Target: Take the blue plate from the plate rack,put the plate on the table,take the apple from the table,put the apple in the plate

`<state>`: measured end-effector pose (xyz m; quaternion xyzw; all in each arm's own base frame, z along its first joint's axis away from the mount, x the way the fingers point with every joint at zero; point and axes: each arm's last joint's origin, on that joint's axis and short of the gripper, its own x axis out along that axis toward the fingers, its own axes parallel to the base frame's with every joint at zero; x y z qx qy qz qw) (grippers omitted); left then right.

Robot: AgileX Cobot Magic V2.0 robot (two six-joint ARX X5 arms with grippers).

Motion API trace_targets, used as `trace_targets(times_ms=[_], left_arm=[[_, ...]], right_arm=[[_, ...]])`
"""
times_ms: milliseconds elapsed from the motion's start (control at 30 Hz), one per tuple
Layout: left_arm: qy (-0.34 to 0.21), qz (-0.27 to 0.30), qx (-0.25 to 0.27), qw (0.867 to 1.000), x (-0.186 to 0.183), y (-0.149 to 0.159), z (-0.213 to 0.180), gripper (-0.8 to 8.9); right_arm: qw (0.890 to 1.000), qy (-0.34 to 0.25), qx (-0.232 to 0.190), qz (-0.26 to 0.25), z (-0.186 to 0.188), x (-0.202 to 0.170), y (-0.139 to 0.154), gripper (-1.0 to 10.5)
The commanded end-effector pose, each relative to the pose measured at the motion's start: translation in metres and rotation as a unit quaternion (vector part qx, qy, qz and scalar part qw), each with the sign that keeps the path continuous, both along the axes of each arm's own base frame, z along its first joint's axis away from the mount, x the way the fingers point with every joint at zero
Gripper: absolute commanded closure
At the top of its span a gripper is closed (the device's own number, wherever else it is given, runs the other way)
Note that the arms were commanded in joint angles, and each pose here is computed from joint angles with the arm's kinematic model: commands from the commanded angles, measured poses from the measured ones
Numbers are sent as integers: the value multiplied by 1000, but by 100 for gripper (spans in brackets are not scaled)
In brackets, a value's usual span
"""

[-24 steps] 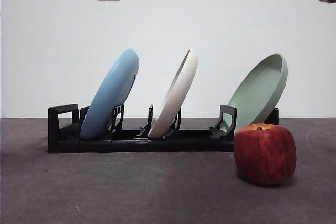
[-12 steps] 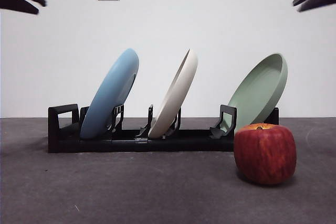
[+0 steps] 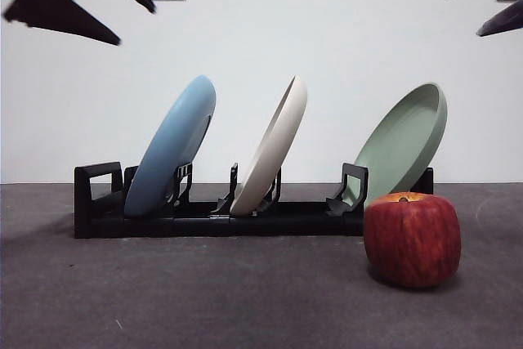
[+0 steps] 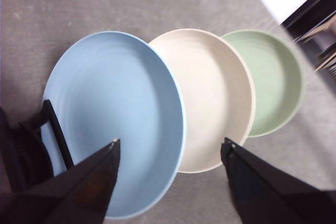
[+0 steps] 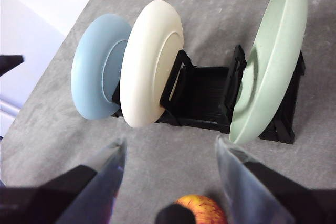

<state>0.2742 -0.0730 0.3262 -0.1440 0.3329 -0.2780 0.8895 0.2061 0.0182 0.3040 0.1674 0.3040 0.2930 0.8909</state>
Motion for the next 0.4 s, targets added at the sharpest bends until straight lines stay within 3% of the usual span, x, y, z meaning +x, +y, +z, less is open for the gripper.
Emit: trace_targets(times_ms=[33,200,400], left_arm=[[9,-15,38,999,18,-15,2,491],[22,-22,80,996,46,-41,4,491],[50,-37,96,993,69,-62,-9,492]], right_arm=[[1000,-10,-5,5,2,1,0,659],[1000,-10,-5,5,2,1,0,662],[1000,-10,-5,5,2,1,0,662]])
